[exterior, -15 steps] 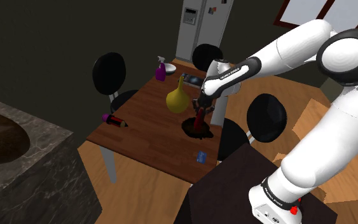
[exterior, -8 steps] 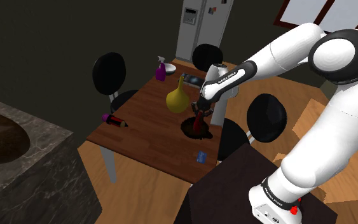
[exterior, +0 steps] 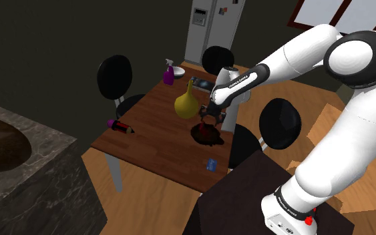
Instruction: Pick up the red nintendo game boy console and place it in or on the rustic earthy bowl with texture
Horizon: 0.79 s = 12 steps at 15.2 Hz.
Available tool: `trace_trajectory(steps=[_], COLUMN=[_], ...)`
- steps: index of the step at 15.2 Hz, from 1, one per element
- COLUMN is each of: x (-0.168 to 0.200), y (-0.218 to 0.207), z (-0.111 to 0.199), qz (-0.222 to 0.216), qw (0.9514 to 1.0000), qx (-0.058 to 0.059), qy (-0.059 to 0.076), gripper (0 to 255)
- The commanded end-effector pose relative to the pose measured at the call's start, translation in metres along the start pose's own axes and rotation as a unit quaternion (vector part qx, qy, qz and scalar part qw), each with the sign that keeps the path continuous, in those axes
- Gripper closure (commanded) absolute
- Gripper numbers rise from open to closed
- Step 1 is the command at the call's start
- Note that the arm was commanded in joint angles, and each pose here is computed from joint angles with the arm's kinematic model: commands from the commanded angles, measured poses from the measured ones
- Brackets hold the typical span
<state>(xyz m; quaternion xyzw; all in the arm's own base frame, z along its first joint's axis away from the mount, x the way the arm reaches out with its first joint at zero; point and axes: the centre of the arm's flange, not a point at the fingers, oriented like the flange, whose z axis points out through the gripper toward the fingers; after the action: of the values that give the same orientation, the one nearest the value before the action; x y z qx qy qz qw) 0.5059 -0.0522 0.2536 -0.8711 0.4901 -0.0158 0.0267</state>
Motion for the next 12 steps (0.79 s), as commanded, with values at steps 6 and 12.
trace_trajectory(steps=[6, 12], x=[0.000, 0.000], y=[0.000, 0.000], z=[-0.040, -0.050], qz=[0.000, 0.000], qw=[1.0000, 1.0000], qx=[0.000, 0.000], qy=[0.000, 0.000], gripper=[0, 0])
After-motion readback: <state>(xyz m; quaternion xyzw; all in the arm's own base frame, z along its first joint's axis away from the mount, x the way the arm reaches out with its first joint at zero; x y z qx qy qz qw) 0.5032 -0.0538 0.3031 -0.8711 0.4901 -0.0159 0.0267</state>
